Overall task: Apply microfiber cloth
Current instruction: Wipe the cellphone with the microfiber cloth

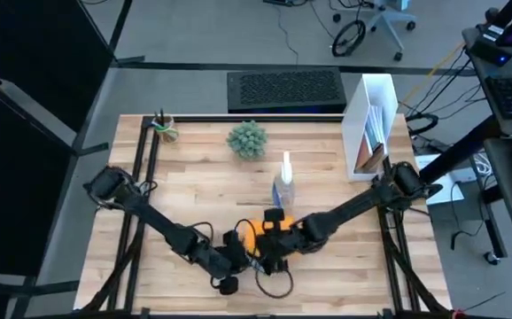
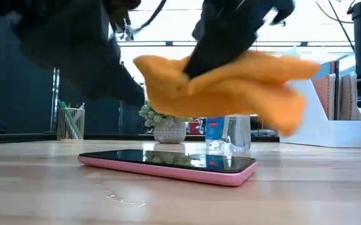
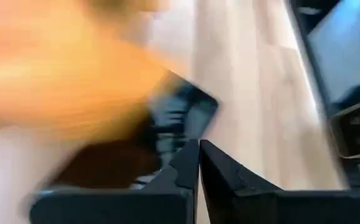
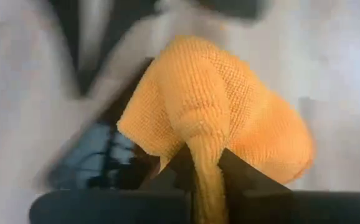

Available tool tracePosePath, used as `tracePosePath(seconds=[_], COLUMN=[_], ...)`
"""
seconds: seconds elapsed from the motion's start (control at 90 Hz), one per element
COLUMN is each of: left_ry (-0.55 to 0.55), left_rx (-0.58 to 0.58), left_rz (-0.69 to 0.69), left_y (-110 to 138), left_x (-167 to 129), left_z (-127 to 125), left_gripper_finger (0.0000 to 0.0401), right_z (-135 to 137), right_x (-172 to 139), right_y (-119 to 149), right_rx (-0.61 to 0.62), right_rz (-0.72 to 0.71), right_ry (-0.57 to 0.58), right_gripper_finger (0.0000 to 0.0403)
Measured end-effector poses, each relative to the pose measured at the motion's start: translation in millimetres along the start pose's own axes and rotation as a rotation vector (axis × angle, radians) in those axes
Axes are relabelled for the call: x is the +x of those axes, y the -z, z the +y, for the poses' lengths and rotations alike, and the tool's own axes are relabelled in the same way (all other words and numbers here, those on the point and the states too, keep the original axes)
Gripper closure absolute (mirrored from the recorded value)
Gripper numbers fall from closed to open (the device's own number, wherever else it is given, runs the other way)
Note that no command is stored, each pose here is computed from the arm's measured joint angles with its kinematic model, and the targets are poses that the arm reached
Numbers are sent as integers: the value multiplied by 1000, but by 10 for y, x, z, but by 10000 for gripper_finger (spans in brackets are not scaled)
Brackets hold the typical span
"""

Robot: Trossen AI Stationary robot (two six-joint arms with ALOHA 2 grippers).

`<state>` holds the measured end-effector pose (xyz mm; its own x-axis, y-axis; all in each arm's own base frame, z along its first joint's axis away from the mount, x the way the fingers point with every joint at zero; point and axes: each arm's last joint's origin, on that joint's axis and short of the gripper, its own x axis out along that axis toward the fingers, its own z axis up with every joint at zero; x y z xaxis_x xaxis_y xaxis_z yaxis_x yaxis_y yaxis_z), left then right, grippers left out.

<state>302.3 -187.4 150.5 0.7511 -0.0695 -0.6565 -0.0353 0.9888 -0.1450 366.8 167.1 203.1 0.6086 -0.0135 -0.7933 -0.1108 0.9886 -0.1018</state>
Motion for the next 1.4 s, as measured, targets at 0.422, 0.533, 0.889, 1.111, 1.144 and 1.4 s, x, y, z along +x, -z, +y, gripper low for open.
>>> tracePosePath(seconds=[0.422,0.533,0.889,1.111,1.144,1.4], left_ry=[-94,-96,-114,-105,-101,-95], left_rx=[12,11,-31,-35,-37,-36], left_rz=[142,149,172,159,155,152], left_y=[224,243,384,382,379,376], left_x=[325,327,319,322,323,326], left_z=[204,212,285,283,280,277], left_gripper_finger=[401,401,401,401,401,401], right_z=[285,284,591,610,577,363], right_x=[523,618,426,195,164,392], right_y=[209,273,524,501,438,97], right_rx=[-11,19,22,32,45,102], right_rz=[15,61,244,252,208,-82], right_ry=[14,2,-33,-60,-53,-39], right_gripper_finger=[394,394,394,394,394,394])
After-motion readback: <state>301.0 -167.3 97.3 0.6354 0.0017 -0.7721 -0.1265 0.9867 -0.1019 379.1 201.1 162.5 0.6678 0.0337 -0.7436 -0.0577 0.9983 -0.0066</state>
